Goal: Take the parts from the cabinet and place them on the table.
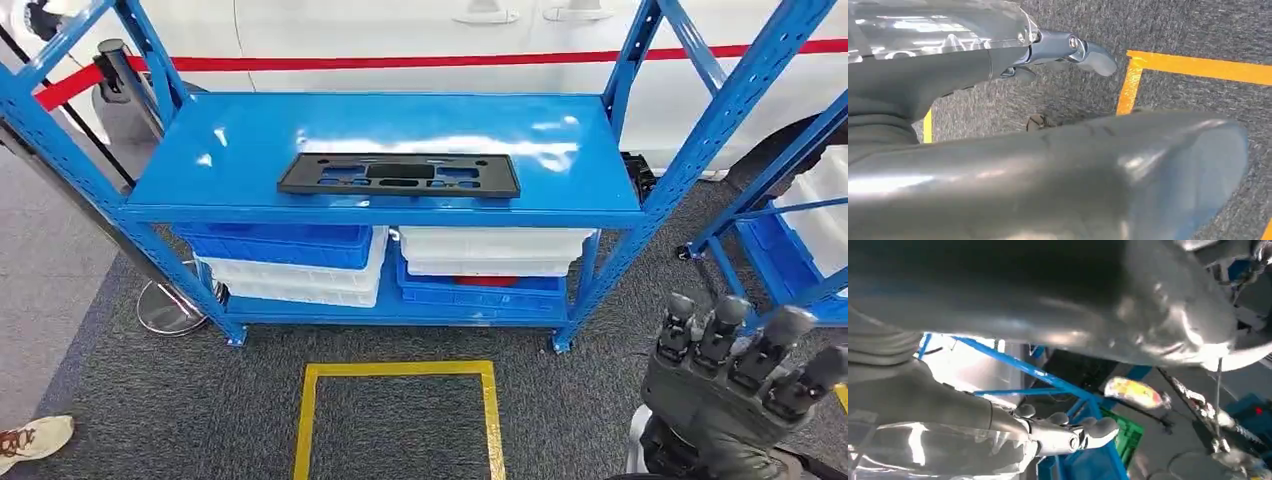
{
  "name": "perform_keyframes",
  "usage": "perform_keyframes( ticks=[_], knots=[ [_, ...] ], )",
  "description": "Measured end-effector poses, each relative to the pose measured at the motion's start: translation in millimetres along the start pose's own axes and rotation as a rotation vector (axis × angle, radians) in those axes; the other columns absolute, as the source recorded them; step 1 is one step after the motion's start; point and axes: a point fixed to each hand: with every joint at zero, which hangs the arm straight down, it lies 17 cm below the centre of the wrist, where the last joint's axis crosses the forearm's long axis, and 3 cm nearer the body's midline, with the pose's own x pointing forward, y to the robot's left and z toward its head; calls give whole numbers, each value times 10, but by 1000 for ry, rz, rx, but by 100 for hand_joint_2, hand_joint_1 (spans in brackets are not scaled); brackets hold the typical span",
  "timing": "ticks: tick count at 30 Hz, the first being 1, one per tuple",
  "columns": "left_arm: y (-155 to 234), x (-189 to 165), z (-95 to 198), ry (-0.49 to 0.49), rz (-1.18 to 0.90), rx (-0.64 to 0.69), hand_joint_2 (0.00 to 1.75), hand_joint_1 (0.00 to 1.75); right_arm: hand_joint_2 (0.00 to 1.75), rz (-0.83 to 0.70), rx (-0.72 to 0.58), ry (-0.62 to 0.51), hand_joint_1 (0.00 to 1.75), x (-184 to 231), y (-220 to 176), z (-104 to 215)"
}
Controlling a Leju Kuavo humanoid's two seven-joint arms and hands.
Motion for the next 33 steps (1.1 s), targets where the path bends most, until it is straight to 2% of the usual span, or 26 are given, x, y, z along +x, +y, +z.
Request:
perform_keyframes(
  ticks=[9,33],
  knots=[
    [-26,15,0,-3,18,-1,0,0,0,-2,21,-22,0,51,64,-61],
    [-53,25,2,-8,21,-3,0,0,0,-17,-40,50,0,-177,18,68]
  ],
)
